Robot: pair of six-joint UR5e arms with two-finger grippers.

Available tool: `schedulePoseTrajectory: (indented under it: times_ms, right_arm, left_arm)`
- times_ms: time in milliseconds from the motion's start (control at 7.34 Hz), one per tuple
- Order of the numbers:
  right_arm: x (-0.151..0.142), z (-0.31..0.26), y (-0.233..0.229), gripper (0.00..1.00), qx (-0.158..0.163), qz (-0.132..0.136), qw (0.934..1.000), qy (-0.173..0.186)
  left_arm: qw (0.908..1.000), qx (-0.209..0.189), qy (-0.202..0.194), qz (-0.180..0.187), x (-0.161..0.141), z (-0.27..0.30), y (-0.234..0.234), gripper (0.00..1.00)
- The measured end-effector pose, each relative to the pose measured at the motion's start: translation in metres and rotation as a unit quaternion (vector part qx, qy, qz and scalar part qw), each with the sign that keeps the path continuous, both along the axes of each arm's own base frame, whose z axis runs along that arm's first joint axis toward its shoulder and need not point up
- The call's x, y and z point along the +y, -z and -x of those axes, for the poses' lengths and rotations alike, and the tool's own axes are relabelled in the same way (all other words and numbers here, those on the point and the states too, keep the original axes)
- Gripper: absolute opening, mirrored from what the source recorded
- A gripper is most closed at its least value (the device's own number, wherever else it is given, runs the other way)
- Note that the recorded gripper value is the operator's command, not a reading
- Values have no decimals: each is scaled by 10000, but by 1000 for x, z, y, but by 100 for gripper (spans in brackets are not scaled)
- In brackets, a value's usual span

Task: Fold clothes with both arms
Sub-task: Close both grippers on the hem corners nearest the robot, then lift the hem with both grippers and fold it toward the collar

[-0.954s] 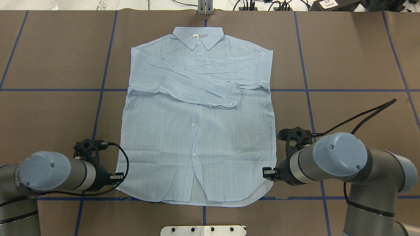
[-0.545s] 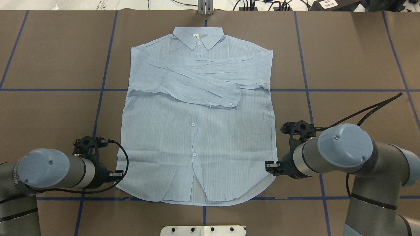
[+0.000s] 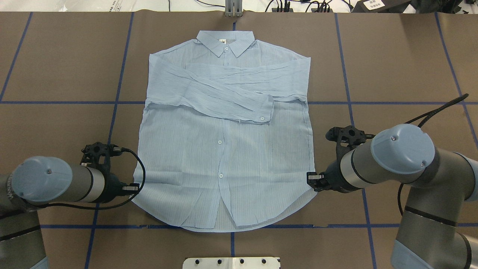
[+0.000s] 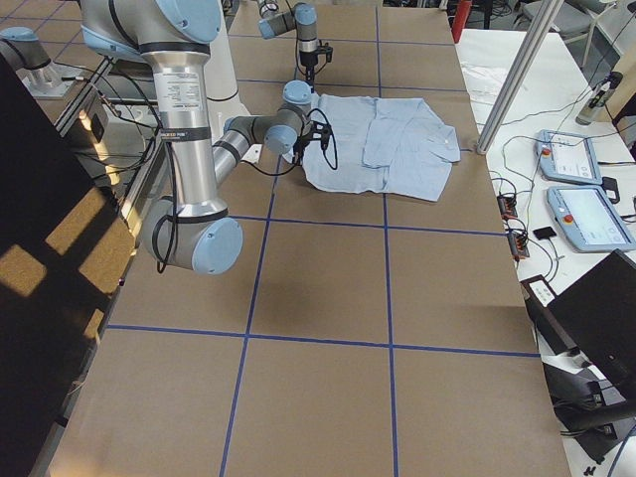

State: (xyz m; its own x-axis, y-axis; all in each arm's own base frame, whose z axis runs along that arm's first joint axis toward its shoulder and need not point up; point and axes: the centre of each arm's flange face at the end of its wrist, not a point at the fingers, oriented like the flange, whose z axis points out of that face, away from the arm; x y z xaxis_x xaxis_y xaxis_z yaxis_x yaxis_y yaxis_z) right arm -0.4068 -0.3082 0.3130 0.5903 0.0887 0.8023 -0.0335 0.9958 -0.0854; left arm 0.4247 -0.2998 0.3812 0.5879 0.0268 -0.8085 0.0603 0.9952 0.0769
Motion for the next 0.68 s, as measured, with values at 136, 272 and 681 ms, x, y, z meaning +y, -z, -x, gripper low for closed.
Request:
schedulePoseTrajectory:
  times_ms: [136, 272, 681]
  right_arm:
    - [-1, -1, 1, 0, -18, 9, 10000, 2]
    - [-3, -3, 2, 0, -42, 27, 10000, -1]
    - [-22, -22, 3, 0, -129, 159, 9997, -101]
  left_arm:
    - [10000, 71, -4, -59, -6, 7, 7, 0]
    - [9999, 126, -39, -54, -11, 13, 11, 0]
    - [9998, 170, -57, -74, -21, 23, 13, 0]
